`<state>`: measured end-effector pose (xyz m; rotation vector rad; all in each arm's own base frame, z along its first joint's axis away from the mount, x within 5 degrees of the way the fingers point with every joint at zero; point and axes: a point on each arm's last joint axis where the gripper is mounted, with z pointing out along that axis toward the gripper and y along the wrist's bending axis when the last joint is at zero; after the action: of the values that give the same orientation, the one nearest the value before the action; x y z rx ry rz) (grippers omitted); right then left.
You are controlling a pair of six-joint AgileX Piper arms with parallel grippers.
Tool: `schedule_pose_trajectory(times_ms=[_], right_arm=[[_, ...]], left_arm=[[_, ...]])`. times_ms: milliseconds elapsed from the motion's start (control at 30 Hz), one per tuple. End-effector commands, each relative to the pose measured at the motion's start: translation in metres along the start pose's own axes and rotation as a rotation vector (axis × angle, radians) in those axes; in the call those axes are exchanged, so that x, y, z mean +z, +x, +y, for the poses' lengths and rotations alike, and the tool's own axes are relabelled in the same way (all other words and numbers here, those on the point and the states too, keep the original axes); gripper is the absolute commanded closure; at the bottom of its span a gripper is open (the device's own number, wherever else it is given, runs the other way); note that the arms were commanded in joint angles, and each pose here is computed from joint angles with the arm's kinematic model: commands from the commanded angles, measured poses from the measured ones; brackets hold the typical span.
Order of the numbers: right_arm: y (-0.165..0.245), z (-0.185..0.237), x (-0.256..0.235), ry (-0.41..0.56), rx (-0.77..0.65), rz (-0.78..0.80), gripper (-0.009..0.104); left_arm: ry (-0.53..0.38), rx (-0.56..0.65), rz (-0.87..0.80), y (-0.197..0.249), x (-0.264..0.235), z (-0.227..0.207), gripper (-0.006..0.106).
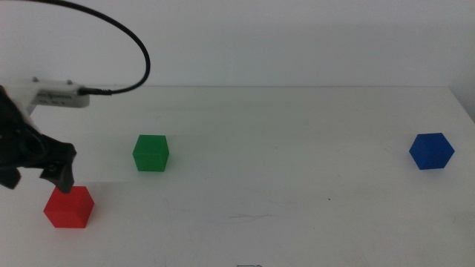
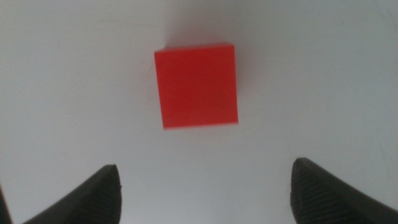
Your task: Stack red cubes first, then green, then blue cubes in a specific spot.
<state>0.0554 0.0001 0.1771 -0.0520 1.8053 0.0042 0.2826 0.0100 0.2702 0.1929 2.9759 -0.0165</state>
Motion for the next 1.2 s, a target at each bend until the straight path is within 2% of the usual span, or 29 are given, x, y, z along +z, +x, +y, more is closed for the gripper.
schedule_pose_trajectory(times_ms=[0,533,967,1167], right_arm=[[-0.012,0.0,-0.001,0.0,-0.017,-0.079,0.026],[-0.012,0.0,-0.001,0.0,-0.017,-0.079,0.026],[-0.012,0.0,-0.001,0.0,-0.017,-0.079,0.026],[-0.012,0.0,-0.001,0.0,-0.017,-0.078,0.026]], left_arm=[[-0.01,0.007,-0.058,-0.009,-0.006,0.001,0.008],[0.006,-0.003,0.011,-0.033,0.055,0.007,0.008],[0.014,-0.006,0.06,-0.039,0.085,0.009,0.008],[0.014,-0.006,0.064,-0.039,0.088,0.009,0.015]])
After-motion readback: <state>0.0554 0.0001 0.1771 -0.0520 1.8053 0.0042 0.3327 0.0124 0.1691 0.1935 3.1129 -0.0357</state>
